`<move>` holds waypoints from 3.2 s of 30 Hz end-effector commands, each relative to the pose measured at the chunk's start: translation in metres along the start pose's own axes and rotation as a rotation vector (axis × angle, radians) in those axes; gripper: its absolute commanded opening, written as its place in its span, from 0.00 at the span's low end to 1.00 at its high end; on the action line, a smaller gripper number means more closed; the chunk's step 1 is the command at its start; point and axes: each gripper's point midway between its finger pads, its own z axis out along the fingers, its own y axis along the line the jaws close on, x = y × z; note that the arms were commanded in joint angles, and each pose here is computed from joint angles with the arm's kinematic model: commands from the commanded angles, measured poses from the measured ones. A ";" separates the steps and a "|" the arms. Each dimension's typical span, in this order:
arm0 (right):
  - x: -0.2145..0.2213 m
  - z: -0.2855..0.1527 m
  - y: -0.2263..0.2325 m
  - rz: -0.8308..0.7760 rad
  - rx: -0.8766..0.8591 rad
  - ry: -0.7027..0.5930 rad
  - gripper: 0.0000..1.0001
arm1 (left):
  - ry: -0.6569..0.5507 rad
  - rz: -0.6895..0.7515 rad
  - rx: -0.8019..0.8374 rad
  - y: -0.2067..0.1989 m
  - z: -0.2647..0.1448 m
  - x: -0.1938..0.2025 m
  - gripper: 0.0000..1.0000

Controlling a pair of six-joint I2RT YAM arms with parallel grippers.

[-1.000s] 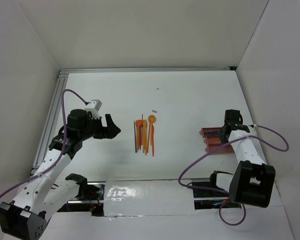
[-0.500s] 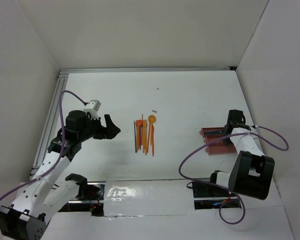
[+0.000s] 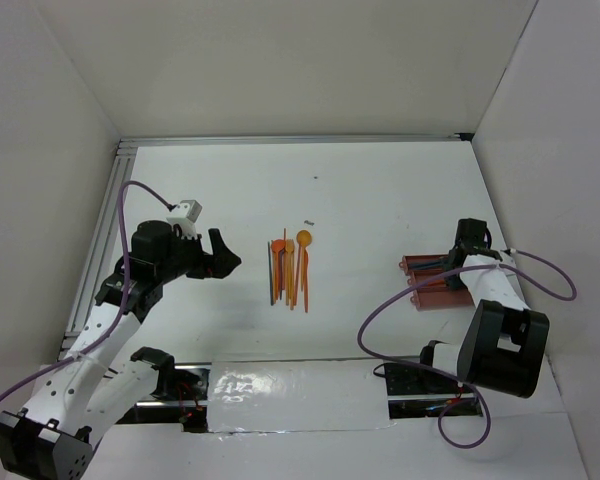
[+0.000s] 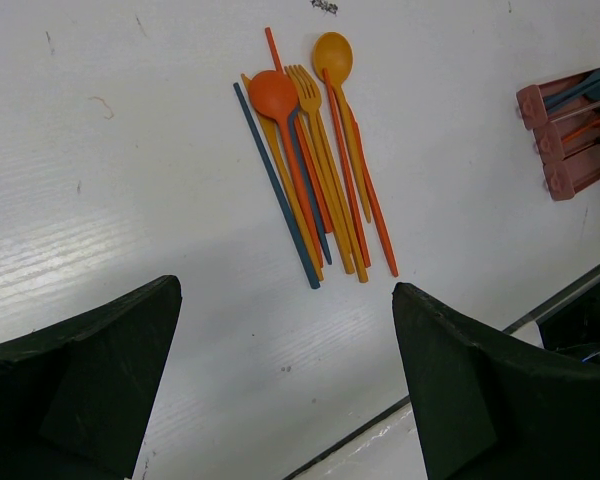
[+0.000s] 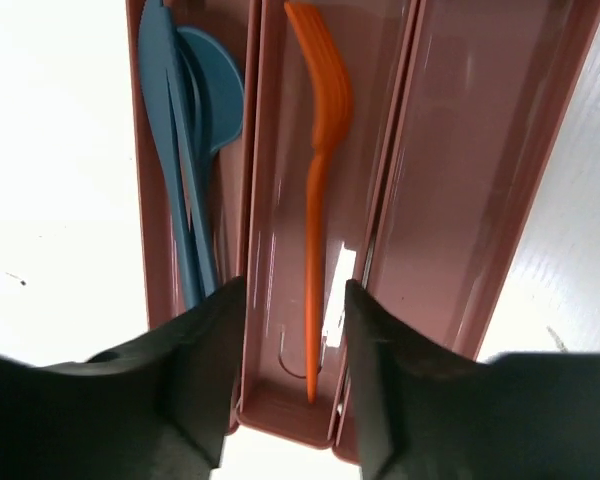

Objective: Sort the eating utensils into containers

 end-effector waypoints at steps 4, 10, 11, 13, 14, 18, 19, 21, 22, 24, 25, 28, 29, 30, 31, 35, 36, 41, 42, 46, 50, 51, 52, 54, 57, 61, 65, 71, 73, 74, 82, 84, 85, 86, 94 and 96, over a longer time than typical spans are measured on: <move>-0.017 -0.032 0.030 0.029 -0.129 0.001 0.56 | -0.044 0.016 0.014 -0.005 -0.004 -0.013 1.00; -0.024 -0.126 0.123 -0.233 -0.580 -0.057 0.62 | -0.038 0.002 0.002 -0.004 -0.008 -0.012 1.00; -0.017 -0.141 0.134 -0.323 -0.638 -0.066 0.62 | -0.032 -0.008 -0.002 -0.004 -0.008 -0.011 1.00; 0.025 -0.172 0.162 -0.475 -0.739 -0.007 0.65 | -0.016 -0.021 -0.010 -0.005 -0.010 -0.009 1.00; 0.036 -0.176 0.166 -0.544 -0.741 -0.009 0.65 | -0.008 -0.024 -0.015 -0.004 -0.011 -0.007 1.00; 0.131 -0.200 0.174 -0.801 -0.776 0.064 0.61 | 0.002 -0.032 -0.034 0.000 -0.013 -0.002 1.00; 0.163 -0.211 0.166 -0.892 -0.799 0.095 0.60 | 0.018 -0.054 -0.055 0.004 -0.013 0.002 1.00; 0.195 -0.199 0.151 -0.989 -0.738 0.120 0.58 | 0.017 -0.058 -0.067 0.003 -0.016 -0.001 1.00; 0.214 -0.200 0.137 -1.045 -0.723 0.152 0.53 | 0.026 -0.059 -0.071 0.004 -0.016 0.001 1.00; 0.233 -0.190 0.119 -1.108 -0.676 0.182 0.51 | 0.016 -0.058 -0.078 0.005 -0.018 0.001 1.00; 0.245 -0.189 0.104 -1.147 -0.662 0.204 0.49 | 0.014 -0.058 -0.081 0.006 -0.018 0.000 1.00; 0.262 -0.181 0.068 -1.223 -0.628 0.248 0.49 | -0.022 -0.051 -0.076 0.004 -0.022 -0.004 1.00; 0.268 -0.183 0.065 -1.226 -0.645 0.264 0.49 | -0.034 -0.048 -0.074 0.003 -0.024 -0.006 1.00; 0.274 -0.186 0.059 -1.237 -0.668 0.287 0.49 | -0.040 -0.043 -0.069 0.003 -0.025 -0.007 1.00; 0.281 -0.186 0.050 -1.263 -0.681 0.293 0.49 | -0.047 -0.041 -0.066 0.002 -0.025 -0.007 1.00; 0.304 -0.190 0.045 -1.298 -0.704 0.319 0.50 | -0.037 -0.036 -0.066 0.002 -0.027 -0.005 1.00; 0.311 -0.182 0.041 -1.317 -0.674 0.324 0.49 | -0.030 -0.038 -0.068 0.003 -0.026 -0.004 1.00; 0.336 -0.183 0.037 -1.372 -0.666 0.316 0.48 | -0.032 -0.031 -0.054 0.000 -0.028 -0.004 1.00; 0.338 -0.177 0.034 -1.392 -0.648 0.315 0.48 | -0.030 -0.034 -0.058 0.001 -0.028 -0.003 1.00; 0.345 -0.165 0.029 -1.414 -0.610 0.315 0.48 | -0.045 -0.032 -0.055 0.000 -0.032 -0.004 1.00; 0.348 -0.152 0.023 -1.438 -0.571 0.312 0.45 | -0.055 -0.029 -0.056 0.000 -0.034 -0.005 1.00; 0.349 -0.152 0.022 -1.441 -0.568 0.314 0.43 | -0.057 -0.029 -0.055 -0.001 -0.034 -0.005 1.00; 0.350 -0.146 0.019 -1.453 -0.551 0.312 0.41 | -0.055 -0.028 -0.054 -0.001 -0.034 -0.005 1.00; 0.351 -0.140 0.018 -1.457 -0.534 0.301 0.37 | -0.057 -0.027 -0.057 0.000 -0.034 -0.005 1.00; 0.346 -0.125 0.013 -1.461 -0.469 0.268 0.25 | -0.054 -0.028 -0.058 0.000 -0.034 -0.005 1.00; 0.331 -0.104 0.004 -1.421 -0.370 0.257 0.00 | -0.054 -0.027 -0.058 0.000 -0.034 -0.004 1.00; 0.307 -0.103 0.014 -1.304 -0.346 0.286 0.00 | -0.060 -0.029 -0.067 0.002 -0.035 -0.005 1.00; 0.259 -0.145 0.059 -1.070 -0.400 0.238 0.00 | -0.066 -0.027 -0.063 0.001 -0.036 -0.006 1.00; 0.228 -0.168 0.084 -0.898 -0.441 0.243 0.00 | -0.071 -0.027 -0.066 0.001 -0.037 -0.006 1.00; 0.225 -0.173 0.086 -0.878 -0.456 0.246 0.00 | -0.071 -0.027 -0.066 0.001 -0.037 -0.006 1.00; 0.165 -0.162 0.073 -0.791 -0.332 0.327 0.00 | -0.064 -0.023 -0.054 -0.001 -0.035 -0.006 1.00; 0.149 -0.154 0.054 -0.776 -0.268 0.307 0.00 | -0.062 -0.025 -0.061 0.001 -0.035 -0.006 1.00; 0.141 -0.148 0.049 -0.749 -0.238 0.278 0.00 | -0.062 -0.025 -0.060 0.000 -0.035 -0.005 1.00; 0.132 -0.138 0.037 -0.720 -0.195 0.257 0.00 | -0.060 -0.025 -0.060 0.001 -0.035 -0.005 1.00; 0.076 -0.125 0.030 -0.294 -0.219 0.128 0.00 | -0.044 -0.029 -0.059 0.001 -0.031 -0.003 1.00; 0.058 -0.117 0.023 -0.212 -0.174 0.080 0.00 | -0.040 -0.028 -0.059 0.001 -0.031 -0.002 1.00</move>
